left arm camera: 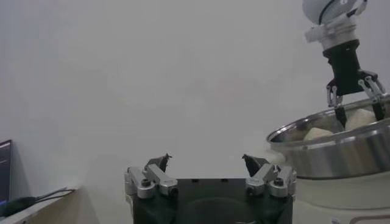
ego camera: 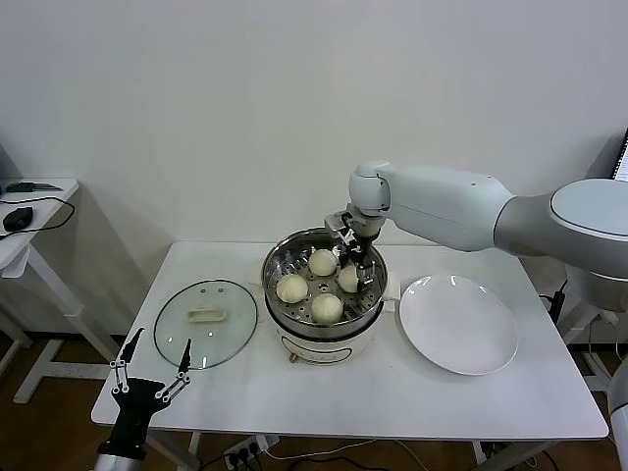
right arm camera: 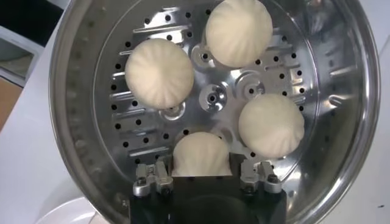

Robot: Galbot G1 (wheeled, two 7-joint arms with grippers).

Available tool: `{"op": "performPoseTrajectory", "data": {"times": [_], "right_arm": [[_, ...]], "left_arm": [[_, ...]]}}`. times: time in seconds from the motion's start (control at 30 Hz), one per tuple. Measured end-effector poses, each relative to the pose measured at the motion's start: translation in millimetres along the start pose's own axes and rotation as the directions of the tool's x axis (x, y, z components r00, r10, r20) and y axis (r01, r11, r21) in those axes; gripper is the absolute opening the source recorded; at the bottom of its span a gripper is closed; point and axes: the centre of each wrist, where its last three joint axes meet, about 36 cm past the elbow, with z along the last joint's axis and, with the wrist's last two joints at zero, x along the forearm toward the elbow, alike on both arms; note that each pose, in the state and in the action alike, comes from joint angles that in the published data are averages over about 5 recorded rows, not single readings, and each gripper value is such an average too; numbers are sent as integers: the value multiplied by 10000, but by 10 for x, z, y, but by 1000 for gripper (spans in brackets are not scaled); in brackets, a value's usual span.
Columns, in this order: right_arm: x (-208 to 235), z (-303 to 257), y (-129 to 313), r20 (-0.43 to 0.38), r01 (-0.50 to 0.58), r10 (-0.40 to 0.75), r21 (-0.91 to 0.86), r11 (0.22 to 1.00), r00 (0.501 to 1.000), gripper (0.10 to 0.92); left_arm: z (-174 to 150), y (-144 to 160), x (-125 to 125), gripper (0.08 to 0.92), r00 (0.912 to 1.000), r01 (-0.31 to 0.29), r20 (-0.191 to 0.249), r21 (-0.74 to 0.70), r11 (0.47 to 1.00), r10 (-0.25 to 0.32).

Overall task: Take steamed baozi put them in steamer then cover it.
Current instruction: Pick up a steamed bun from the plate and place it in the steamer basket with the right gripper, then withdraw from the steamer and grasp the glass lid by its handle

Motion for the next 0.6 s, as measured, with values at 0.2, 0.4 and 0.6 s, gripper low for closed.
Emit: {"op": "performPoseTrajectory", "data": {"times": [0.2,0.4,0.6], "right_arm": [[68,13,21,178,-171,171,-7,9999,9997,821],[297,52,96,841,-794,792,-11,9968,9933,823],[558,159,341,2267,-2561,2562,-304,9662,9397,823]], "left_arm": [[-2,4,2,823,10000,10,8,-11,10000,-10],[-22,-3,-18,823,10000,-11,68,3,10000,11],[-25,-15,-60,823,9999,-77,105,-37,10000,78]]}}
